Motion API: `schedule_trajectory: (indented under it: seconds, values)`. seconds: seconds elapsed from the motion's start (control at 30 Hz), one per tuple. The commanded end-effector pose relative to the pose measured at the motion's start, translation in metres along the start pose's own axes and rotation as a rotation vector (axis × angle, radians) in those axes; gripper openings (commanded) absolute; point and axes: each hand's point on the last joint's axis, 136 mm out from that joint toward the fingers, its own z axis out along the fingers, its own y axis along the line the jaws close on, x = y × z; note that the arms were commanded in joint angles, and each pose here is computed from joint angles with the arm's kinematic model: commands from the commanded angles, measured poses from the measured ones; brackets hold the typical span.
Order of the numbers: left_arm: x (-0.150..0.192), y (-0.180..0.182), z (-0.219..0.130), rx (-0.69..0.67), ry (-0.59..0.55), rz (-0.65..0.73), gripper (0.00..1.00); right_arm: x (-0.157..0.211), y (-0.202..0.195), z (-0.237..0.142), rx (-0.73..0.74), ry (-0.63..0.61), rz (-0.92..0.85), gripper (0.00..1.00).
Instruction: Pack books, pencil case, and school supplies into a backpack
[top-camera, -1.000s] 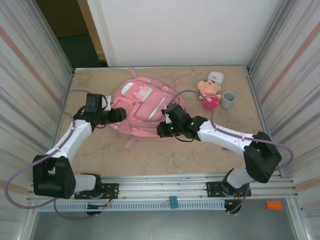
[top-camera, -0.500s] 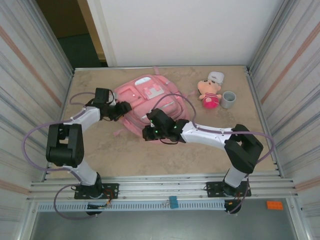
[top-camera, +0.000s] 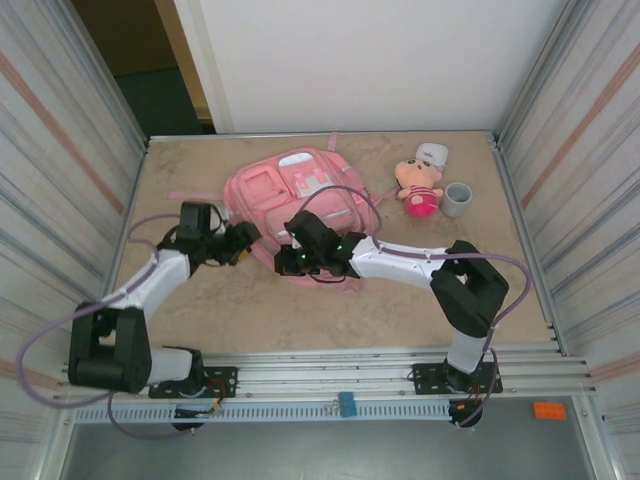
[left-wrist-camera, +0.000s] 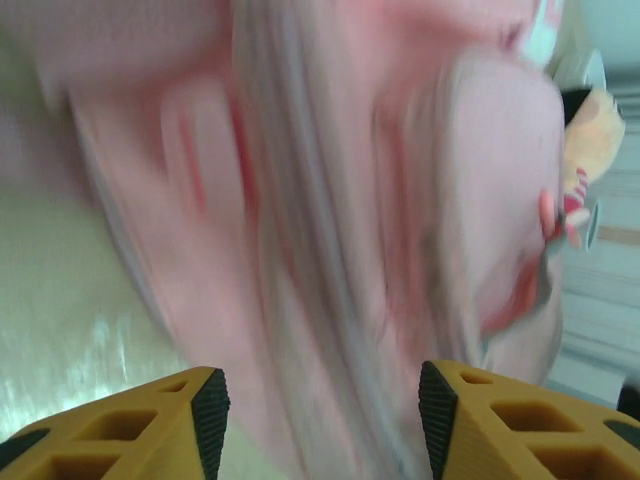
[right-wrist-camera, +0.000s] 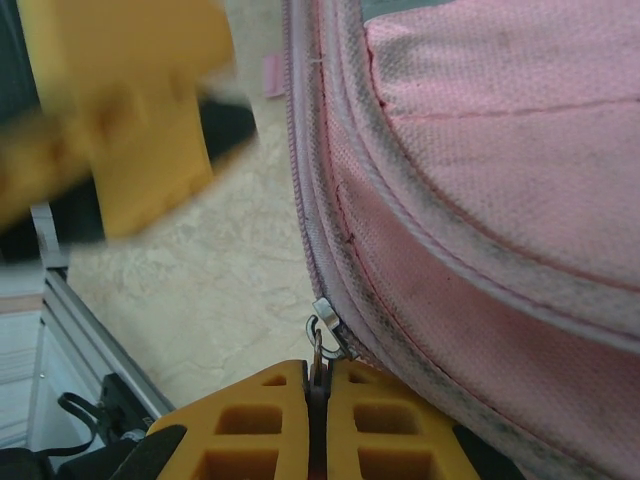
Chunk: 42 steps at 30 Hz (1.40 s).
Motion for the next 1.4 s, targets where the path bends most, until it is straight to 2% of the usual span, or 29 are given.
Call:
schedule_trajectory:
  seconds: [0.0, 0.2, 0.37, 0.4, 0.57, 0.67, 0.87, 1.1, 1.2, 1.37]
  values:
    - [0.011, -0.017, -0.006, 0.067, 0.001, -0.059, 0.55, -0.011, 0.029, -0.001, -0.084, -0.019, -0.025, 0.0]
    - [0.014, -0.019, 0.009, 0.078, 0.036, -0.07, 0.54, -0.008, 0.032, 0.001, -0.085, -0.011, -0.032, 0.0]
    - [0.003, -0.019, 0.022, 0.075, 0.02, -0.064, 0.48, -0.006, 0.04, -0.001, -0.107, -0.001, -0.049, 0.0]
    - [0.001, -0.018, 0.025, 0.067, 0.018, -0.062, 0.45, -0.005, 0.043, -0.001, -0.114, 0.005, -0.055, 0.0]
    - [-0.013, -0.01, 0.028, 0.023, -0.007, -0.038, 0.17, -0.001, 0.04, -0.008, -0.088, 0.016, -0.07, 0.0]
    - [-0.023, -0.002, 0.021, -0.02, -0.017, 0.009, 0.09, 0.001, 0.024, -0.018, -0.029, 0.025, -0.071, 0.0]
    - [-0.04, 0.017, 0.005, -0.067, -0.055, 0.034, 0.06, 0.009, -0.016, -0.045, 0.092, 0.069, -0.058, 0.0]
    - [-0.043, 0.015, 0.004, -0.057, -0.037, 0.055, 0.05, 0.01, -0.066, -0.059, 0.248, 0.088, -0.038, 0.0]
    - [-0.043, 0.012, 0.002, -0.054, -0.033, 0.064, 0.06, 0.008, -0.065, -0.057, 0.226, 0.085, -0.051, 0.0]
    - [-0.04, 0.008, 0.001, -0.029, -0.025, 0.053, 0.07, 0.0, -0.058, -0.044, 0.179, 0.062, -0.058, 0.07]
